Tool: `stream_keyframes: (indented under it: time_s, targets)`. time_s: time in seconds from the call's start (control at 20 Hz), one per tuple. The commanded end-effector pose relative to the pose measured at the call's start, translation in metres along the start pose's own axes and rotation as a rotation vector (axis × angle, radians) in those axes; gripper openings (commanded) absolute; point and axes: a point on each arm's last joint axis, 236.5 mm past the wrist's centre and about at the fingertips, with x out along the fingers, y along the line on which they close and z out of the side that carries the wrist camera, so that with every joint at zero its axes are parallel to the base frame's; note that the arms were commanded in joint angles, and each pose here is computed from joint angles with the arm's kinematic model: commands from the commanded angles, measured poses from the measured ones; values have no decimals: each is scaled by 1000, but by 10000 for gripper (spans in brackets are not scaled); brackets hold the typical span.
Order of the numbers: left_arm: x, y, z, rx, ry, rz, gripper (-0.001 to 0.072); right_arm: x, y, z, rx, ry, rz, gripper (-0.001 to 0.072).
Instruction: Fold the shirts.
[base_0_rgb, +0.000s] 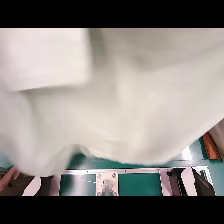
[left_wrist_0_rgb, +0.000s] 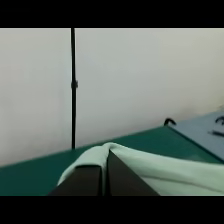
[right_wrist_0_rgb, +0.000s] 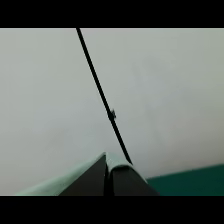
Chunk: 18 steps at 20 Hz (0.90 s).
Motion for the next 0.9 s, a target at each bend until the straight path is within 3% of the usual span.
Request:
stream_keyframes:
  time_s: [0.0, 0.2, 0.45, 0.6, 0.85]
  targets:
    - [47, 51, -118, -248, 246, -11, 21, 38, -74, -118, 157, 255, -20, 15]
    - [100, 114, -285, -569, 444, -3, 21, 91, -141, -274, 321, 510, -76, 14]
    - [158, 173, -444, -762, 581, 153, 21, 155, -210, -421, 472, 743, -180, 14]
    - [199, 201, -456, -767, 543, 167, 20, 199, -233, -448, 539, 777, -149, 14]
    - [237, 240, -399, -678, 386, 201, 20, 262, -248, -420, 532, 688, -103, 14]
